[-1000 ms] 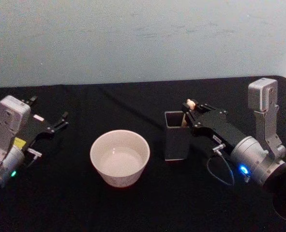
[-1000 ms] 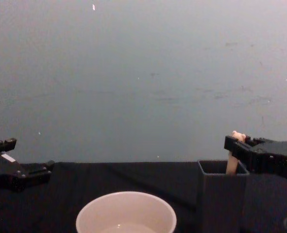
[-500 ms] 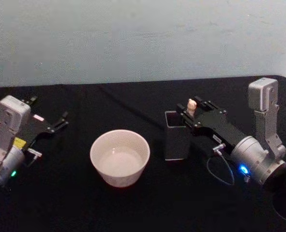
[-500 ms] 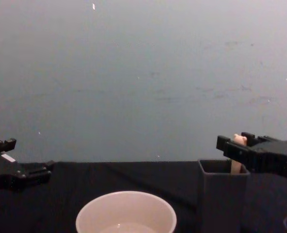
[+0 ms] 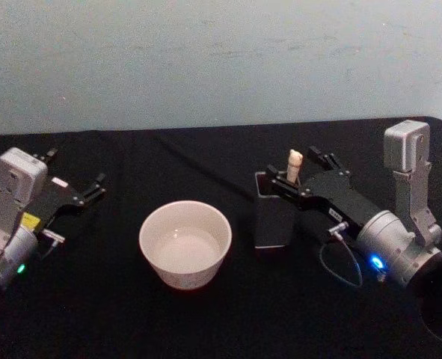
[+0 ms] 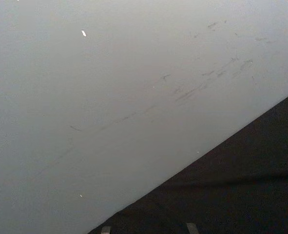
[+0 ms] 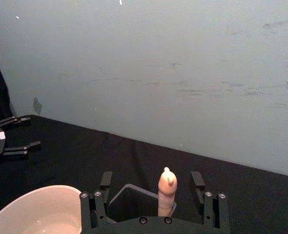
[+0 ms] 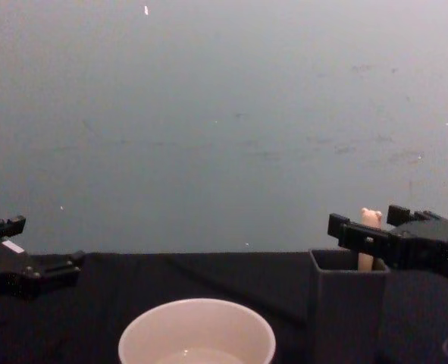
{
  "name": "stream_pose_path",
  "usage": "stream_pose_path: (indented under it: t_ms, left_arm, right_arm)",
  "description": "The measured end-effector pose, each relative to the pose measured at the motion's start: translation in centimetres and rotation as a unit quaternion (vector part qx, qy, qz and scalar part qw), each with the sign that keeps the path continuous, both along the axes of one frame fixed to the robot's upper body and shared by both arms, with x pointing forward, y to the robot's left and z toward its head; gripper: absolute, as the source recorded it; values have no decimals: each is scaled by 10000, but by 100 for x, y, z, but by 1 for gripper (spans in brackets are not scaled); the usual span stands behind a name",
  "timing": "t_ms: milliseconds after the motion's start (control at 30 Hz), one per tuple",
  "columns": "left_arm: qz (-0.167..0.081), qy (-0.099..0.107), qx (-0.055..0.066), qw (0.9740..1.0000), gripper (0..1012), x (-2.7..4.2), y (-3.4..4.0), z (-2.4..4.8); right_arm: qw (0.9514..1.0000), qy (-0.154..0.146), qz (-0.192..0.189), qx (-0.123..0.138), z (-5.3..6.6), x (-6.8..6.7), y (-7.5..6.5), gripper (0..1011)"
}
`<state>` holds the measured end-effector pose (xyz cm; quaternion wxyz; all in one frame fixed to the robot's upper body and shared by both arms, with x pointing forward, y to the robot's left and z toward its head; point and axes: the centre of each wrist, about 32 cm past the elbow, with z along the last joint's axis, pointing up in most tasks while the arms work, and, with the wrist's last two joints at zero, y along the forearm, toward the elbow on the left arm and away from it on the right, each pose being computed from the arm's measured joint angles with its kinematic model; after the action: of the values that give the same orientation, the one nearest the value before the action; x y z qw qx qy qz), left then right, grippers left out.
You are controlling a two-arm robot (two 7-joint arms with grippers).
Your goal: Pick up the stirring spoon with one hand, stir inside the cup, then place it back in its original position.
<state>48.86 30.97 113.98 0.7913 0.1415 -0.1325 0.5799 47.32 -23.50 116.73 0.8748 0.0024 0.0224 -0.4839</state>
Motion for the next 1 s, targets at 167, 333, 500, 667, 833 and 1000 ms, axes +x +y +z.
stream_pose_path:
  t_ms: [167, 333, 500, 667, 833, 1000]
  left_arm:
    - [0, 0, 0, 10000, 1001, 0, 0, 0]
    - [0, 0, 0, 10000, 1001, 0, 0, 0]
    - [0, 0, 0, 10000, 1001, 0, 0, 0]
    - [0, 0, 0, 10000, 1001, 0, 0, 0]
    - [0, 0, 0, 10000, 1001, 0, 0, 0]
    - [0, 0, 0, 10000, 1001, 0, 0, 0]
  right_arm:
    - [9998, -178, 24, 57, 32, 21, -8, 1002]
    - [9972, -687, -129, 260, 196, 102, -64, 1002]
    - [9924, -1023, -611, 307, 294, 199, -153, 1002]
    - [9890, -909, -1163, -66, 202, 288, -252, 1002]
    - [9894, -481, -1275, -508, -2, 280, -293, 1002]
    - [9903, -175, -1176, -724, -146, 230, -282, 1002]
